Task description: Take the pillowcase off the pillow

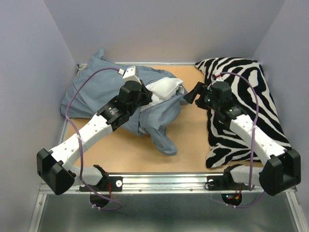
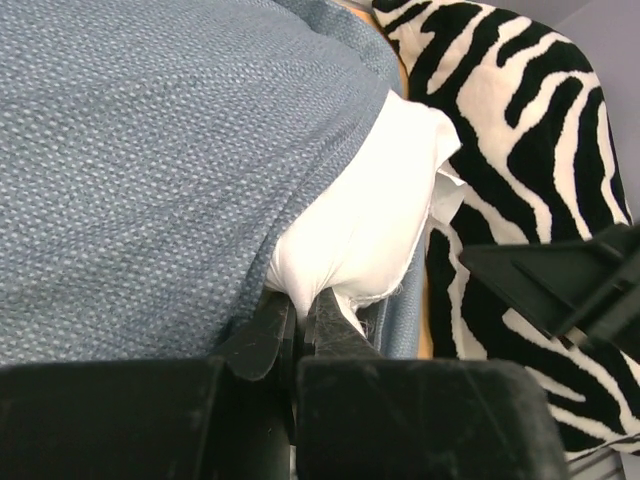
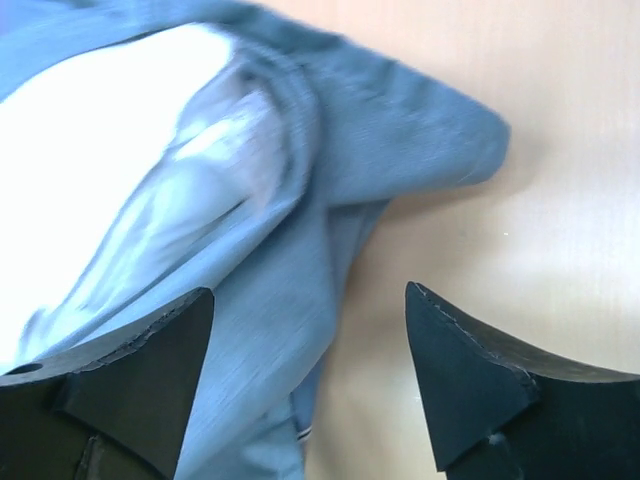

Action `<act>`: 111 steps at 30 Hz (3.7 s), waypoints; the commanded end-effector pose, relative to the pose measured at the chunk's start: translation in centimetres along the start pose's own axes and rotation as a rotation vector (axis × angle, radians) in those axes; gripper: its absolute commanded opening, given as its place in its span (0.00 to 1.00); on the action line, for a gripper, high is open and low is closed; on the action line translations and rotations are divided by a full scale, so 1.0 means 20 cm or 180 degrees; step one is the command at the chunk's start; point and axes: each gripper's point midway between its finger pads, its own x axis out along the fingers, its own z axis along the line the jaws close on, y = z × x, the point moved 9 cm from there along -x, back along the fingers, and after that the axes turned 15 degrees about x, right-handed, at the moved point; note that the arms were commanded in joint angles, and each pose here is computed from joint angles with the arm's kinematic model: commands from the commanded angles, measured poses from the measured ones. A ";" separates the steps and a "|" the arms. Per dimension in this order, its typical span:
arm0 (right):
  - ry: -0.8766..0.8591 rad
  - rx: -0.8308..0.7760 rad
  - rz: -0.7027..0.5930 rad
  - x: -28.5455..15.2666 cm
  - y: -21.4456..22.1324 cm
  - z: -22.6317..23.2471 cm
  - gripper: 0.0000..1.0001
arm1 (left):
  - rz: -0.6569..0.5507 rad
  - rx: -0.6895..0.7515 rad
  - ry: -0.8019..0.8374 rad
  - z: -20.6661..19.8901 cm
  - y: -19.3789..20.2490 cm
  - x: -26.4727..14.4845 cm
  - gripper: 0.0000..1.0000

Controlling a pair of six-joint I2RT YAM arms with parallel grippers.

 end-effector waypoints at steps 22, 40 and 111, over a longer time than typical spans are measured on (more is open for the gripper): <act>-0.0287 -0.0442 0.0471 -0.21 0.52 0.24 0.21 | -0.0894 -0.0286 0.0212 -0.27 -0.44 0.21 0.00; 0.0188 -0.0281 0.0488 -0.20 0.65 -0.06 0.16 | -0.1059 -0.0165 0.0169 -0.23 -0.68 0.21 0.00; 0.0109 -0.0044 0.1284 0.51 0.48 -0.16 0.20 | -0.1224 0.0001 0.1277 -0.03 -0.92 -0.26 0.00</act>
